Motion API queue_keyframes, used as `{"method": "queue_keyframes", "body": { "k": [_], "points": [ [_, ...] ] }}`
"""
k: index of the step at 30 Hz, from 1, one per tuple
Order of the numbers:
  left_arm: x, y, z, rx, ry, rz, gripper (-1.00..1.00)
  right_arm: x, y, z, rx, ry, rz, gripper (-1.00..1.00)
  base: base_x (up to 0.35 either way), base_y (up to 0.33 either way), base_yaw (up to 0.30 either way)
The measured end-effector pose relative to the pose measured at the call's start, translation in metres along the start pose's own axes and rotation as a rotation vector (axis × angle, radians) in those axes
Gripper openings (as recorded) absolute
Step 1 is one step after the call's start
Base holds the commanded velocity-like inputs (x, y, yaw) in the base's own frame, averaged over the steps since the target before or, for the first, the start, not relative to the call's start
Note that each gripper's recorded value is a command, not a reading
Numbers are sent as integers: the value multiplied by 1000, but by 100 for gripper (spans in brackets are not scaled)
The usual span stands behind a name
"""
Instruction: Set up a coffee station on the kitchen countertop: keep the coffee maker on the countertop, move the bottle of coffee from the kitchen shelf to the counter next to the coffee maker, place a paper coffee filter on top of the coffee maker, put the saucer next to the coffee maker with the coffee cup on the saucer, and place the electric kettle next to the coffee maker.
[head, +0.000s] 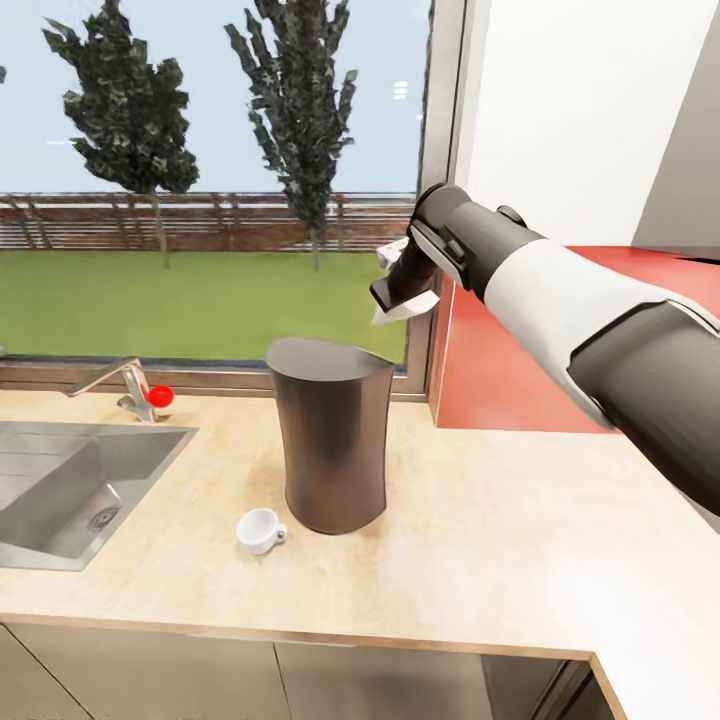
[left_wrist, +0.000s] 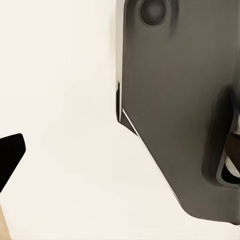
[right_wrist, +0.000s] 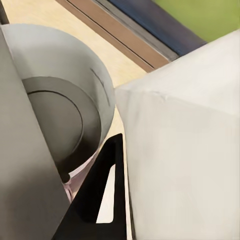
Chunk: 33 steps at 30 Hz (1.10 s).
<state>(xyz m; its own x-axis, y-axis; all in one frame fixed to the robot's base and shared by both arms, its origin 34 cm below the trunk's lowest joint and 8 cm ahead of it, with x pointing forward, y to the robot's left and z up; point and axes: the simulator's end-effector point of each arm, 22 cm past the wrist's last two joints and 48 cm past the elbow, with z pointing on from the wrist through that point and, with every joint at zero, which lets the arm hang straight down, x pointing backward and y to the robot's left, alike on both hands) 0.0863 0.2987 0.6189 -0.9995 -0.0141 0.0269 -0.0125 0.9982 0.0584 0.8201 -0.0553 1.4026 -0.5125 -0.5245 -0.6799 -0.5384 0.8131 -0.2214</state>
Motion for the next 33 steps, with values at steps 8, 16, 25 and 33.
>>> {"method": "queue_keyframes", "body": {
  "k": [8, 16, 25, 33],
  "points": [
    [0, 0, 0, 0, 1, 0, 100, 11, -2, 8, -2, 24, 15, -100, 0, 0, 97],
    [1, 0, 0, 0, 2, 0, 100, 15, -2, 12, -5, 31, 18, -100, 0, 0, 190],
    [0, -1, 0, 1, 1, 0, 100, 15, -2, 12, -5, 32, 20, -100, 0, 0, 9],
    [1, 0, 0, 0, 1, 0, 100, 30, -12, 19, 4, 67, 52, -100, 0, 0, 0]
  ]
}}
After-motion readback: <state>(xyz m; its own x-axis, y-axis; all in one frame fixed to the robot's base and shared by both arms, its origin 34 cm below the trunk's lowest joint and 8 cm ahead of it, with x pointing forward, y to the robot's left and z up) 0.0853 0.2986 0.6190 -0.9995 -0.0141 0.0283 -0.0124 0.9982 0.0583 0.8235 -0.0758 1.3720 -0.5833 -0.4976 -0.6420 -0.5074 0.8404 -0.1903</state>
